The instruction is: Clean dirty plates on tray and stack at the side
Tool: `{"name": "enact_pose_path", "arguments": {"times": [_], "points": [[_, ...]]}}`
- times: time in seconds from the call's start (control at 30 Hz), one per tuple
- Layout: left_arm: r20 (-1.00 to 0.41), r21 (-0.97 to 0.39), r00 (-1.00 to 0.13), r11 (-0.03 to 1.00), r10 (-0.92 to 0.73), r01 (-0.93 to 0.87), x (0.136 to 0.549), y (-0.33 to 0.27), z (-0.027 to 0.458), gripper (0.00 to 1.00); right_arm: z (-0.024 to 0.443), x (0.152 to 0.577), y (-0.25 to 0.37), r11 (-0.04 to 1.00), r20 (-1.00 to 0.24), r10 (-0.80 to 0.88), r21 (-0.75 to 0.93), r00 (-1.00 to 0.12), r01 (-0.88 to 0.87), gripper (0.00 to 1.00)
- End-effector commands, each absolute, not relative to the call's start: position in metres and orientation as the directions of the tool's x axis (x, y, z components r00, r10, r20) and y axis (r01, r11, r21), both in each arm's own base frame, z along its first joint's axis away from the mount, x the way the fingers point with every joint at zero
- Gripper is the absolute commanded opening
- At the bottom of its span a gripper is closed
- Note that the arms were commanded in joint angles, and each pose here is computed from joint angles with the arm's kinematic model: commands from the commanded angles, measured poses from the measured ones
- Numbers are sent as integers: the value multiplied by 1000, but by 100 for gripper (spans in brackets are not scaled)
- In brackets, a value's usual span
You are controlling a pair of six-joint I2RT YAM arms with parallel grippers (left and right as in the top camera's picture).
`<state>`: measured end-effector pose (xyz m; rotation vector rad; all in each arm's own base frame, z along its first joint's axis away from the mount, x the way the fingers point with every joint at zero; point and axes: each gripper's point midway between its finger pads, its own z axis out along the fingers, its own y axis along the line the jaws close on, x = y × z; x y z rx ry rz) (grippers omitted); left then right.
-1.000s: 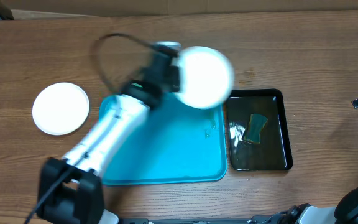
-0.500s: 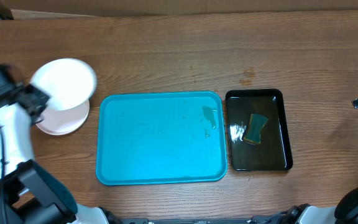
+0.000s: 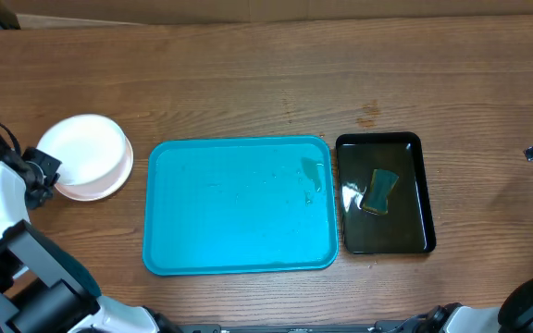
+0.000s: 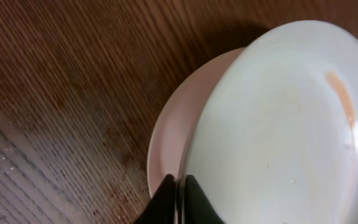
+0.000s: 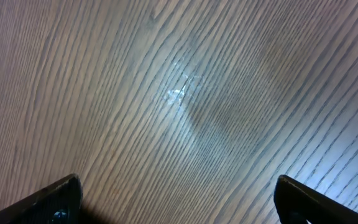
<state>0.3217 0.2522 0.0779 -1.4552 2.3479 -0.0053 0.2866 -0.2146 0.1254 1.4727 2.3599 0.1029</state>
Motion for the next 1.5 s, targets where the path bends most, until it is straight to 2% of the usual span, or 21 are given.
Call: {"name": "enact_pose_path", "arguments": {"times": [0.0,0.03,0.07,0.1,0.3,0.43,0.57,0.7,0.73,0.77,0.9,1.2,1.47], "points": [[-293,-213,-412,479,-863,-852,327,248,73,47,133,291,-218,456,-278,880,261,-386,851,100],[-288,-226,-414,481,-864,-847,329,246,74,62,133,291,-218,456,-278,880,261,-386,851,100],[-280,-247,-417,484,-865,-839,332,243,75,70,133,291,-218,456,-278,880,261,-386,851,100],[-269,-284,-423,490,-866,-824,337,237,77,73,133,291,-218,456,-278,880,261,-386,851,100],[-259,-586,-559,588,-788,-558,384,182,120,74,133,291,-218,456,-278,880,261,-386,851,100],[-321,-667,-631,641,-707,-380,406,141,150,74,133,291,-218,456,-278,880,261,-386,851,100],[-356,-626,-685,707,-635,-330,415,115,148,76,133,291,-218,456,-278,880,261,-386,851,100],[-405,-461,-727,811,-554,-362,418,106,131,80,133,291,-218,456,-278,880,261,-386,851,100],[-414,-424,-735,828,-537,-366,419,104,128,84,133,291,-218,456,-278,880,261,-386,851,100],[-422,-391,-742,843,-521,-370,420,101,126,100,133,291,-218,456,-278,880,261,-386,851,100],[-440,-320,-767,880,-467,-352,424,84,122,100,133,291,-218,456,-278,880,261,-386,851,100],[-440,-320,-792,898,-424,-303,428,61,122,100,132,291,-217,457,-278,879,261,-387,851,100],[-440,-320,-791,898,-424,-303,428,61,122,100,141,305,-196,519,-298,846,269,-442,812,100]]}}
